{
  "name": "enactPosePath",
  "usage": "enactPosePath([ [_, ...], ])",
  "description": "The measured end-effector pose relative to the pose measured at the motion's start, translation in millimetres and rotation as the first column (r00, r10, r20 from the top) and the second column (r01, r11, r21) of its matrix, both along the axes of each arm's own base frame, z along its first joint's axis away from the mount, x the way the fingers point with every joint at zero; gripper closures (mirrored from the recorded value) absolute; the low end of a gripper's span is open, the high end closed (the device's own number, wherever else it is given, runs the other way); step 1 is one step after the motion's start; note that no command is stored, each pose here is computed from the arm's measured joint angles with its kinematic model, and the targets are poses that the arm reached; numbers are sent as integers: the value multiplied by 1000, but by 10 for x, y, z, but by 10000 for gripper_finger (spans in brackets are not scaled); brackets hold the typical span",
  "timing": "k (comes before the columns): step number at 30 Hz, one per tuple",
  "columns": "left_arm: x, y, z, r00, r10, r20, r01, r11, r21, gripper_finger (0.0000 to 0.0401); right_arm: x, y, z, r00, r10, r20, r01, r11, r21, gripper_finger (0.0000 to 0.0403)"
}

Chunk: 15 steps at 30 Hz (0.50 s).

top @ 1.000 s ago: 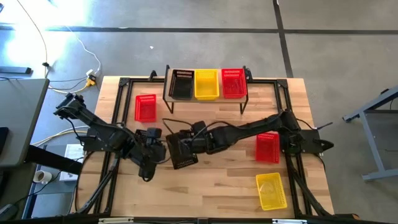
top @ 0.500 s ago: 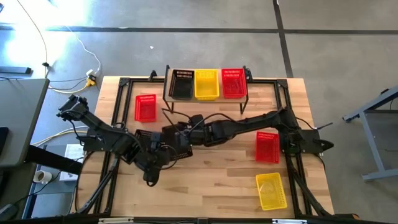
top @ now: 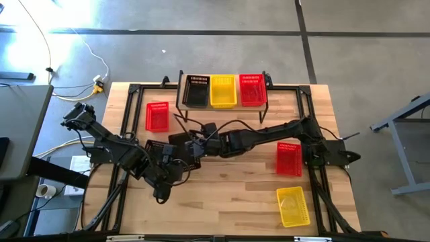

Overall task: Stack baskets on shelf by color
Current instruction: Stack the bottom black bin on top of the black bin on the shelf

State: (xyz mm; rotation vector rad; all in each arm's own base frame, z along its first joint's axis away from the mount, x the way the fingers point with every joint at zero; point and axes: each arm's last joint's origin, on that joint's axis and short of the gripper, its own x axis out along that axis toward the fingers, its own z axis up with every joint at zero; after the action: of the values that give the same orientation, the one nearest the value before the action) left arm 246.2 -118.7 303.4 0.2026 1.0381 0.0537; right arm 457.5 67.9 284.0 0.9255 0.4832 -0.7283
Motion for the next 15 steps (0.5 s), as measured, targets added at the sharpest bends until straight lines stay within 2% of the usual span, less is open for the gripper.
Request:
enactPosePath([
  [6,-16,0,-9,1000,-12,-27,11,1000,-15,236,-42,-11,131,999,0,35,1,1000,-29,403],
  [15,-21,78,-14,998,55,-18,-54,996,72,236,-64,82,402,995,53,85,-45,995,-89,403],
])
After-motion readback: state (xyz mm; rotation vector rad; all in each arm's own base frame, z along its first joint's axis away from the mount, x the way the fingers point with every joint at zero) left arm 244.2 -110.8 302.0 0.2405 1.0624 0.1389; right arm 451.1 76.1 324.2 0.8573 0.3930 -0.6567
